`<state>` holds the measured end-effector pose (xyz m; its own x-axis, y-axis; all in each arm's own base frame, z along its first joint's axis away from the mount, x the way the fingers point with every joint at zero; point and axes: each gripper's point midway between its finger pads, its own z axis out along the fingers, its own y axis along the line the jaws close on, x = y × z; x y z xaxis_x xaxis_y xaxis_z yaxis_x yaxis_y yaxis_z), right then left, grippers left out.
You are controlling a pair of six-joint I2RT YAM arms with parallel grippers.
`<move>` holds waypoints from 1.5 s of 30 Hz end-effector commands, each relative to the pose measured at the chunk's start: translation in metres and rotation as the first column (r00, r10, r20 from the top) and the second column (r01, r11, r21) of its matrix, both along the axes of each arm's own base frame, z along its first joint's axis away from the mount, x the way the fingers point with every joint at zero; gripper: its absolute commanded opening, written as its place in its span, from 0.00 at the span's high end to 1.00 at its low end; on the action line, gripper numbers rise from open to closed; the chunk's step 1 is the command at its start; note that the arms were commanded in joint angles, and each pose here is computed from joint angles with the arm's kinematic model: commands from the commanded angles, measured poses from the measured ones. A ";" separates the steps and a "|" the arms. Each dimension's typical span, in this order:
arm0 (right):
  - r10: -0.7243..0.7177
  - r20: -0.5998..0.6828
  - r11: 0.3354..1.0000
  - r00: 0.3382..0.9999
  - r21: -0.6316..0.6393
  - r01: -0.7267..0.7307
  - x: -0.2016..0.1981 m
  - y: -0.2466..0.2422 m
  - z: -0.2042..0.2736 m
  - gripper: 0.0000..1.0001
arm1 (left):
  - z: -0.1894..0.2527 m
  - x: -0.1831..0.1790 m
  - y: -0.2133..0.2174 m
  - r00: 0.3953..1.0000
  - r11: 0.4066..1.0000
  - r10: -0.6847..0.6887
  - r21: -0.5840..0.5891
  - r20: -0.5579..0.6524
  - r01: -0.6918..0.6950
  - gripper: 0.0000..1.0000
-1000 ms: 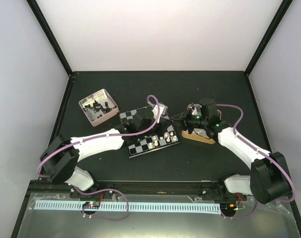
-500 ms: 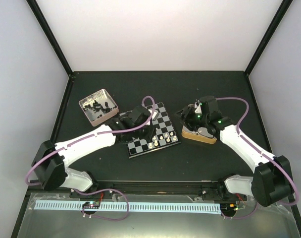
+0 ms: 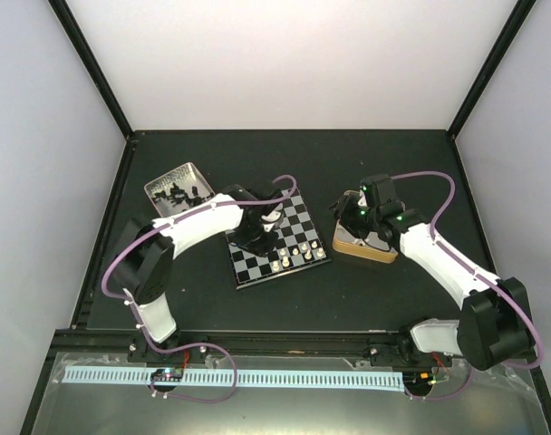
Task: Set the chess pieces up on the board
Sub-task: Place the chess piece on the chessboard.
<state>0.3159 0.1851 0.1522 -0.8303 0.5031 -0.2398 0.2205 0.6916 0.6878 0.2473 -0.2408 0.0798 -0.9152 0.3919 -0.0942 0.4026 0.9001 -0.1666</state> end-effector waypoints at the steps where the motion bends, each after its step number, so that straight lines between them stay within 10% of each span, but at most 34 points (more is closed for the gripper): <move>1: 0.004 0.022 0.999 1.000 -0.042 -0.003 0.007 -0.004 0.000 0.44 | 0.005 -0.007 -0.010 0.995 0.998 -0.038 -0.045 -0.093 0.034 0.98; 35: 0.029 0.006 0.999 1.000 -0.029 -0.029 0.004 -0.003 -0.015 0.45 | -0.044 0.019 -0.021 0.993 1.000 -0.007 0.009 -0.115 0.008 0.90; 45: 0.018 0.025 0.999 1.000 -0.040 -0.017 0.005 -0.006 -0.009 0.45 | -0.038 0.020 -0.025 0.995 1.000 -0.004 -0.022 -0.103 0.002 0.74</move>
